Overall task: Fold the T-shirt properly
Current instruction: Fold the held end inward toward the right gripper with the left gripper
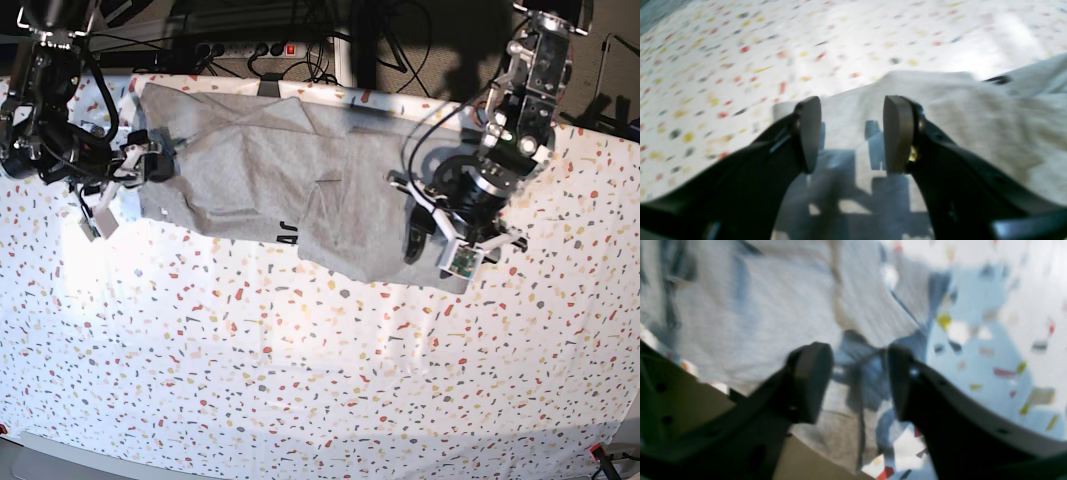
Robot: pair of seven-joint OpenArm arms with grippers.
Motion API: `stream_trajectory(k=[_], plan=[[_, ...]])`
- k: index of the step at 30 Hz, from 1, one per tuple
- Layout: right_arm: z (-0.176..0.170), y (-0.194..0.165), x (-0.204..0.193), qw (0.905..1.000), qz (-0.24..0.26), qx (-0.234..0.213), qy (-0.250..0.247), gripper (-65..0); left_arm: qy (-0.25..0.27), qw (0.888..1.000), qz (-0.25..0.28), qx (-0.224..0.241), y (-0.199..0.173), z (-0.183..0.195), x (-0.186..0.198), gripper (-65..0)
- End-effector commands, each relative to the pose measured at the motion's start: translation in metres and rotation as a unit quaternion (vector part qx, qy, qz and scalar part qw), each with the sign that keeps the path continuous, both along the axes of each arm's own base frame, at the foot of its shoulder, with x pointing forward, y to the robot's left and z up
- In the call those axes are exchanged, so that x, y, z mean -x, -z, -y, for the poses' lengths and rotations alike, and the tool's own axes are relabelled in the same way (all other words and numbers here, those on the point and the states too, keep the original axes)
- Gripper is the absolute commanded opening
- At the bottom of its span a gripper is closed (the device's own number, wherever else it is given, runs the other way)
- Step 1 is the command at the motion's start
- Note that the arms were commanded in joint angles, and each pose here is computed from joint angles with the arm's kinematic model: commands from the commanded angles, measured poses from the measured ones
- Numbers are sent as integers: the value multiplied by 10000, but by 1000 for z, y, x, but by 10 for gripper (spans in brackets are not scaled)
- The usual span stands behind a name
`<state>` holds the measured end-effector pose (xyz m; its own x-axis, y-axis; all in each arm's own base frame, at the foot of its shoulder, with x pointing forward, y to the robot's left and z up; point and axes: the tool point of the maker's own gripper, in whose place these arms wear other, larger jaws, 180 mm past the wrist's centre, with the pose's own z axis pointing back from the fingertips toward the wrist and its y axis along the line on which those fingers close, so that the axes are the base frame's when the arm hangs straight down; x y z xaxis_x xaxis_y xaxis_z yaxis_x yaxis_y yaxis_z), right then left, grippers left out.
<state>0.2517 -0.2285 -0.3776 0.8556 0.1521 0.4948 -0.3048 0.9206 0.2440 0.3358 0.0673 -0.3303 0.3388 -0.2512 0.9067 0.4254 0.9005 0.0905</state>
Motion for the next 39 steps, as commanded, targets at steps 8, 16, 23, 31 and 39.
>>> stream_trajectory(k=[8,16,23,31,39], plan=[[19,18,-13,9988,-121,-284,373,-277,22,9997,198,-138,-10,-12,-3,-358],[-2,37,-1,9970,-564,-526,117,-277,16,9997,215,-135,-11,-12,-3,-358],[-27,38,1,9935,-629,-946,30,-277,15,9997,210,-135,-11,-12,-3,-358],[-27,35,-5,9938,-466,-1006,91,-606,15,9997,208,-143,-10,-12,-3,-358],[1,11,-27,9964,94,-797,273,-650,-22,9987,49,-501,-1,-21,-1,-358]])
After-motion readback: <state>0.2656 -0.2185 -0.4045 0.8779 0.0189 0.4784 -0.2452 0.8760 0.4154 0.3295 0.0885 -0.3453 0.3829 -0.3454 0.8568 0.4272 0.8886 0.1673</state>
